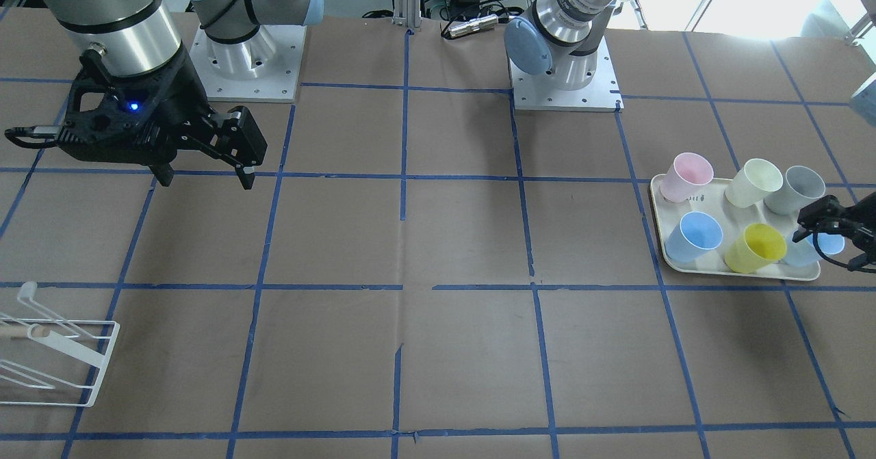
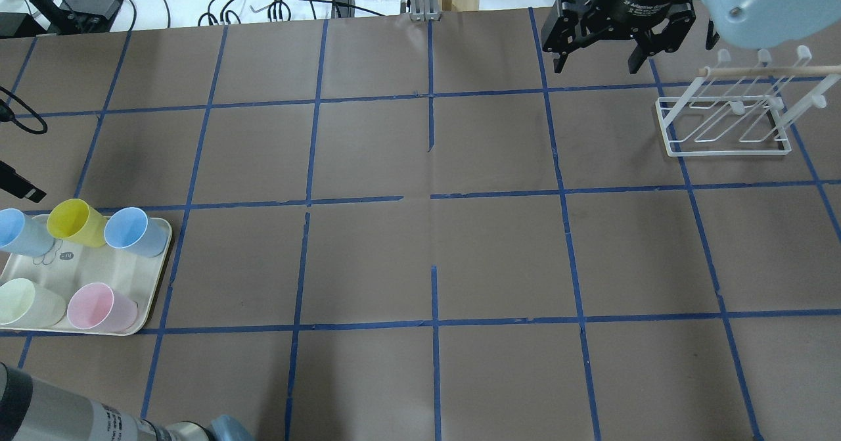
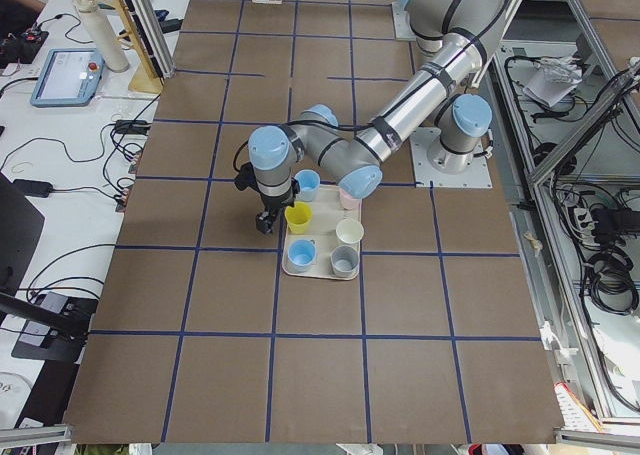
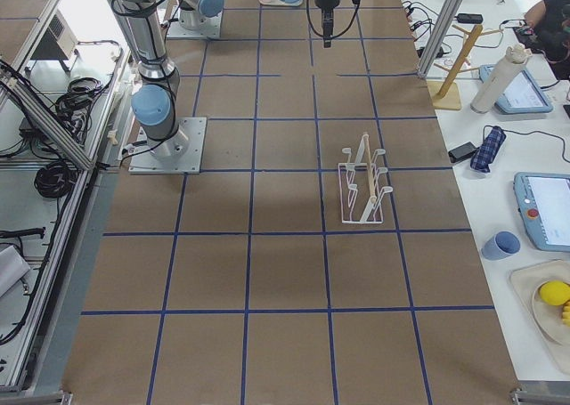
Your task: Transfer IKEA cup to right arm and place on rack
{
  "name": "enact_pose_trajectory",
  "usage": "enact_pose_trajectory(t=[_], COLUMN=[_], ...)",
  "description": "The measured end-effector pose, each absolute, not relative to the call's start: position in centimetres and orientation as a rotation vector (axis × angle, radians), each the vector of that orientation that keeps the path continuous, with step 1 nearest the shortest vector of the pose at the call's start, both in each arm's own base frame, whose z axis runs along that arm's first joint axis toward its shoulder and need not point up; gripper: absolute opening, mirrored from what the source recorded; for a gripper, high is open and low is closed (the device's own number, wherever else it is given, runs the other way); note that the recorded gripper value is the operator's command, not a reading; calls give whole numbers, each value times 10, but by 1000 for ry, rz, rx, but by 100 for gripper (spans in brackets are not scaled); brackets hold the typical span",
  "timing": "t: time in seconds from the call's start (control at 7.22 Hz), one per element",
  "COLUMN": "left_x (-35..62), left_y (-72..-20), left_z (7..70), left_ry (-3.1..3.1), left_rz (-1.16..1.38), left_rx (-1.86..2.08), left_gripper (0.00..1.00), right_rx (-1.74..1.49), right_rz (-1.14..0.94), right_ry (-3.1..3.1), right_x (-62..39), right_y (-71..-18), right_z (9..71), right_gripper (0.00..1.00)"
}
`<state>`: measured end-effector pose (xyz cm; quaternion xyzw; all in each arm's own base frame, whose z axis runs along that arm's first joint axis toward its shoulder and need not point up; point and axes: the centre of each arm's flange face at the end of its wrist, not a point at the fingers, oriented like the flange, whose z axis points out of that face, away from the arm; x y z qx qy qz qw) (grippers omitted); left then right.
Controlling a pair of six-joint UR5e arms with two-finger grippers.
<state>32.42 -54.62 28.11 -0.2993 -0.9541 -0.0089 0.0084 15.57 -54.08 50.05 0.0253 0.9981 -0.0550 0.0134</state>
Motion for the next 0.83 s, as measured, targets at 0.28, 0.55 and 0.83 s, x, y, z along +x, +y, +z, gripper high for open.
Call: enact_pose_trajectory(t=[0.28, 0.55, 0.83], left_x=[325, 320, 315], left_y=[-546, -543, -539], left_z=[261, 253, 240], left_ry=[-2931, -2914, -2922], left_rz=[-52, -65, -65], left_rx=[-1009, -1013, -1001], left_gripper=[100, 100, 76], right_rx=[79, 79, 80], right_rz=[-171, -173, -173], right_ry=[3109, 3109, 3109], right_x=[156, 156, 155], right_y=[-541, -541, -541], right_z=[500, 501, 501], right_gripper=[100, 100, 100])
